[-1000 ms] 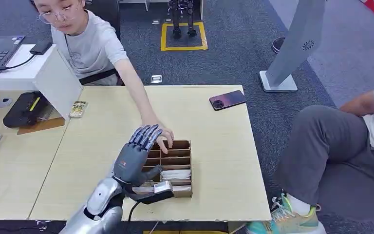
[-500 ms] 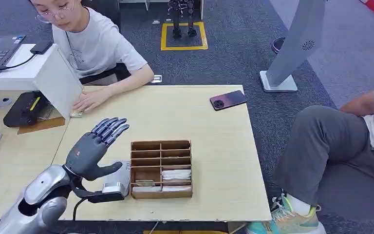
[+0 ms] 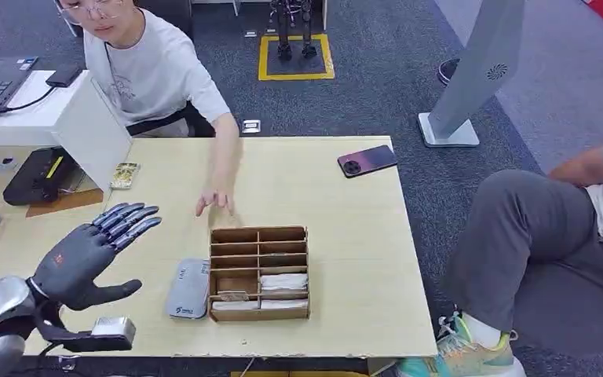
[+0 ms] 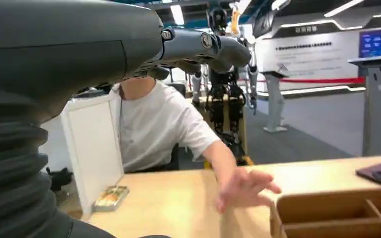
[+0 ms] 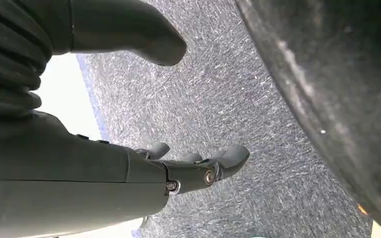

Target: Pass the card to the sensor for recognition and then transmit it.

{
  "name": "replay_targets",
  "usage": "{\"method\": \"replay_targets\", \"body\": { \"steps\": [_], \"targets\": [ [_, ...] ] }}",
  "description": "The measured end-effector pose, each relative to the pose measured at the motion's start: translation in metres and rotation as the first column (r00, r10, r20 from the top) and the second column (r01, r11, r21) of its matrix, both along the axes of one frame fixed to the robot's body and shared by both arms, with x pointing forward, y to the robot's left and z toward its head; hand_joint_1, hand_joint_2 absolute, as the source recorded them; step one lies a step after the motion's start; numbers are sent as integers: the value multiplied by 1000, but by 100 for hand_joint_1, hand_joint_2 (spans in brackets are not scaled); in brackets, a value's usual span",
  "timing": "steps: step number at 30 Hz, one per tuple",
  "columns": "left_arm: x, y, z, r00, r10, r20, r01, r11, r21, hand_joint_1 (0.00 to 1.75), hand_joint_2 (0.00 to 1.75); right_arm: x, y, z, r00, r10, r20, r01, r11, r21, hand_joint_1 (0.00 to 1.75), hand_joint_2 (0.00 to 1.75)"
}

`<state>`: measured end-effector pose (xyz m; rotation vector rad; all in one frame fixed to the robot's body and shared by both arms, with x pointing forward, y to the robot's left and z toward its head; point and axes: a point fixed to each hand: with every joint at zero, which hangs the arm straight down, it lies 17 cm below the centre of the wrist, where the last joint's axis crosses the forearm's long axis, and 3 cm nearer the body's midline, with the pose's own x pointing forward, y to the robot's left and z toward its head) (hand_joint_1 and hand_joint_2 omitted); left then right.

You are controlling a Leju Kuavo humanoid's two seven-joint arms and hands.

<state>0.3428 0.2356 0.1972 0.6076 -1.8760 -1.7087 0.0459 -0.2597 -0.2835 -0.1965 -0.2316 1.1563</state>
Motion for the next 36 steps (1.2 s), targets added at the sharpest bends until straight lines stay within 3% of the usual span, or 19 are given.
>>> {"method": "replay_targets", "body": {
  "steps": [4,13,21,29,33,36],
  "targets": [
    [-22,-2,-1,999,-30,-27,29,999,-18,0,175,0,0,0,1000,1,1,-1,1000,0,0,175],
    [-29,0,3,999,-30,-25,30,999,-20,0,175,1,0,0,1000,2,1,-2,1000,1,0,175],
    [-38,2,-19,1000,-2,-14,3,998,65,0,175,1,0,0,1000,2,3,-2,1000,-3,0,175],
    [-32,-6,-42,996,58,65,-65,990,125,0,175,1,-3,0,1000,5,1,-5,1000,-18,0,175],
    [-11,-16,-45,983,138,121,-150,983,102,0,175,2,-5,0,1000,7,2,-7,1000,-28,0,175],
    [3,-30,-60,977,186,102,-194,977,85,0,175,2,-5,0,1000,8,3,-8,999,-33,0,175]
  ]
}}
